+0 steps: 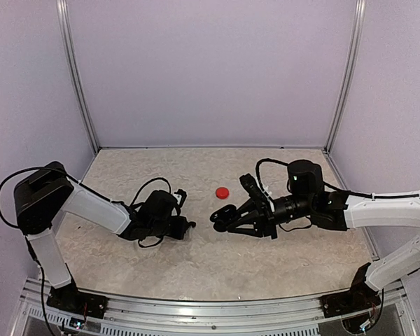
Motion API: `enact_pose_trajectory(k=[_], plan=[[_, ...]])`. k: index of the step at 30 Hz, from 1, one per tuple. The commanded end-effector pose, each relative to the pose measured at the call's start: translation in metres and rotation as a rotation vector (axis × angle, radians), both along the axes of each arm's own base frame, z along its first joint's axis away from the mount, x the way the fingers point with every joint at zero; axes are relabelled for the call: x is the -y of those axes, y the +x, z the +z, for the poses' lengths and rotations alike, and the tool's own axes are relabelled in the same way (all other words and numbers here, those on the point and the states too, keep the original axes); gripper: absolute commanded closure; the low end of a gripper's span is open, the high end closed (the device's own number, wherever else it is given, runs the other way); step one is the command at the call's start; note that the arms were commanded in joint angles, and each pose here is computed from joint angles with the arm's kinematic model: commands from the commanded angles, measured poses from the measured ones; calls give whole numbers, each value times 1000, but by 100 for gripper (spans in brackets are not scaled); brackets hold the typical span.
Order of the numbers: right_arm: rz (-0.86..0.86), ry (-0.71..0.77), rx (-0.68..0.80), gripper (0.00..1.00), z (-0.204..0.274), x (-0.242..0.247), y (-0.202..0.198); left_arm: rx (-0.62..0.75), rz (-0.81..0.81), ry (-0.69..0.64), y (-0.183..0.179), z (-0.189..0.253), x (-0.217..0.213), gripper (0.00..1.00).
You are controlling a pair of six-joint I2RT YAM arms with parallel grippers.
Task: Insert the wireless bluetooth earbuds into the charging case
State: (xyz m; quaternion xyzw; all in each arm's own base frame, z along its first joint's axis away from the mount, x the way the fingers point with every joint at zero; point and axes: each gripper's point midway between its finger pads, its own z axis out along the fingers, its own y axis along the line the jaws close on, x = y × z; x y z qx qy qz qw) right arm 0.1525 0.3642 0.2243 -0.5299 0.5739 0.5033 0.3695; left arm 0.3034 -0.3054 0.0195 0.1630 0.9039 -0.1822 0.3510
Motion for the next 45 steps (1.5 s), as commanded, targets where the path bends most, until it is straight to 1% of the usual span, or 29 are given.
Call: enact_pose_trajectory(k=[1, 5, 8, 10, 13, 16, 19, 21, 26, 30, 36, 39, 45], plan=[[9, 11, -5, 100, 0, 3, -1, 16, -58, 52, 8, -10, 6, 84], [4, 14, 0, 100, 1, 4, -1, 59, -110, 68, 18, -6, 15, 83], [1, 14, 2, 100, 1, 5, -1, 83, -141, 41, 26, -2, 21, 79], [5, 14, 0, 100, 1, 4, -1, 89, -131, 36, 35, 0, 20, 74], [6, 10, 1, 100, 1, 5, -1, 101, -89, 25, 44, 6, 14, 63], [-2, 8, 3, 100, 1, 6, -1, 147, -66, -19, 45, 27, 11, 54], [-5, 9, 5, 100, 1, 6, -1, 180, -82, -54, 40, 43, 15, 48], [-2, 9, 1, 100, 0, 6, -1, 199, -99, -52, 35, 50, 23, 45], [3, 12, -2, 100, 1, 4, -1, 201, -105, -38, 33, 50, 35, 41], [4, 10, 2, 100, 2, 4, -1, 183, -78, 9, 38, 39, 39, 39], [-3, 7, -1, 100, 0, 5, -1, 158, -13, 53, 46, 29, 29, 42], [-7, 4, -1, 100, -1, 5, 0, 144, -28, 68, 46, 24, 31, 42], [-2, 2, -3, 100, -2, 3, 1, 123, -61, 83, 42, 16, 46, 40]])
